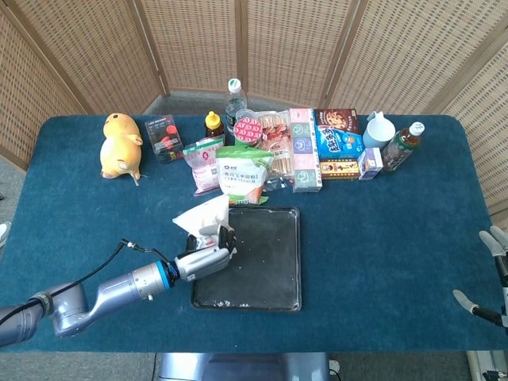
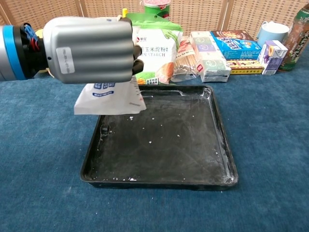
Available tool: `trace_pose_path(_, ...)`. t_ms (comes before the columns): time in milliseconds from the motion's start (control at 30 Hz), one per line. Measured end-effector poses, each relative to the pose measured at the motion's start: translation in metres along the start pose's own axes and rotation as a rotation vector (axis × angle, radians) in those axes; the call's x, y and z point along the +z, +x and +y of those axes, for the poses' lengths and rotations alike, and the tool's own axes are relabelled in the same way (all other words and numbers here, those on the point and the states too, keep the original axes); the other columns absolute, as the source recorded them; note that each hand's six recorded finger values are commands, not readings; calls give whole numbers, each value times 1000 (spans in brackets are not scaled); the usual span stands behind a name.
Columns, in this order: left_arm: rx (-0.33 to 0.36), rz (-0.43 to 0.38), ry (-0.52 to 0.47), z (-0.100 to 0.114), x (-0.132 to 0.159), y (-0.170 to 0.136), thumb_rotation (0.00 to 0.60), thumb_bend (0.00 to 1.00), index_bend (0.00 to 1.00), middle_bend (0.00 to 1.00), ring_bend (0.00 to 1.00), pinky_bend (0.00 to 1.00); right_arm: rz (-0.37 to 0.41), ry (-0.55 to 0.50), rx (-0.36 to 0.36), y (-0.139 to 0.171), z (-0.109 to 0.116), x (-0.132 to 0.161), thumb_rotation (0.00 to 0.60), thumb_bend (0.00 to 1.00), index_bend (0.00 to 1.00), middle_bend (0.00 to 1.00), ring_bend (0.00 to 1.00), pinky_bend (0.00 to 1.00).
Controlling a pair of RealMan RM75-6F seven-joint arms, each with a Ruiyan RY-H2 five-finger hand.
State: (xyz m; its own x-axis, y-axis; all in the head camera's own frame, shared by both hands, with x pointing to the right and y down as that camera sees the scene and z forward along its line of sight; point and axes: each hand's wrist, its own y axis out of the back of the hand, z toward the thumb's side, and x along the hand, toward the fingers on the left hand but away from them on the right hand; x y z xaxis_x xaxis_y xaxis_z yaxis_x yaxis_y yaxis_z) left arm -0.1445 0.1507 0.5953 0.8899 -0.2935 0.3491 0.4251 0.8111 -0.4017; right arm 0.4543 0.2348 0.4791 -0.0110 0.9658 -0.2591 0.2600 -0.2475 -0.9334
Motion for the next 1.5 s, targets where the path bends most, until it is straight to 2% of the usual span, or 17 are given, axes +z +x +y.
trace_pose_path(100,-14,-9,72,-1,2,-3,600,584,967,920,771,718,0,-2,-2,0,1,0,600,0,0,0,0,0)
trace_pose_path(167,-34,4,81,0,0,-4,600,583,968,920,771,718,-2,-2,-3,0,1,-1,600,0,0,0,0,0)
trace_pose_path(333,-82,66,-33,2,-7,-7,600,587,968,919,771,723,-3,-1,1,0,0,-1,600,0,0,0,0,0)
trace_pose_path(433,-119,126,-154,-2,-11,-12,600,597,969,919,771,725,-1,1,2,0,0,-1,600,0,0,0,0,0)
trace_pose_path(533,-159,201,-313,-9,-13,-21,600,603,968,919,771,725,-1,3,6,0,-2,0,600,0,0,0,0,0)
trace_pose_path(733,-246,394,-720,-34,-7,-48,600,621,968,919,771,725,0,12,10,0,-4,1,600,0,0,0,0,0)
trace_pose_path(1000,-381,729,-1340,-81,31,-94,600,638,968,916,771,697,1,23,21,-1,-8,3,600,0,0,0,0,0)
trace_pose_path(1067,-419,826,-1483,-92,45,-106,600,635,963,874,753,668,2,27,25,-1,-10,4,600,0,0,0,0,0)
trace_pose_path(1100,-433,867,-1540,-97,51,-110,600,622,931,803,706,633,2,28,27,-1,-11,4,600,0,0,0,0,0)
trace_pose_path(1167,-461,957,-1662,-105,65,-118,600,556,753,574,516,513,2,30,30,-1,-12,5,600,0,0,0,0,0)
trace_pose_path(1233,-482,1016,-1749,-110,77,-122,600,407,408,239,221,330,0,31,30,-1,-12,4,600,0,0,0,0,0)
trace_pose_path(1300,-505,1040,-1827,-111,90,-123,600,256,194,70,72,250,-1,31,30,-2,-12,4,600,0,0,0,0,0)
trace_pose_path(1333,-516,1033,-1853,-111,95,-122,600,165,113,25,29,229,-2,32,32,-2,-13,4,600,0,0,0,0,0)
trace_pose_path(1400,-546,999,-1917,-108,105,-120,600,50,28,0,1,203,-2,32,35,-2,-13,4,600,0,0,0,0,0)
trace_pose_path(1500,-573,954,-2016,-104,116,-117,600,0,0,0,0,176,-1,31,34,-2,-13,4,600,0,0,0,0,0)
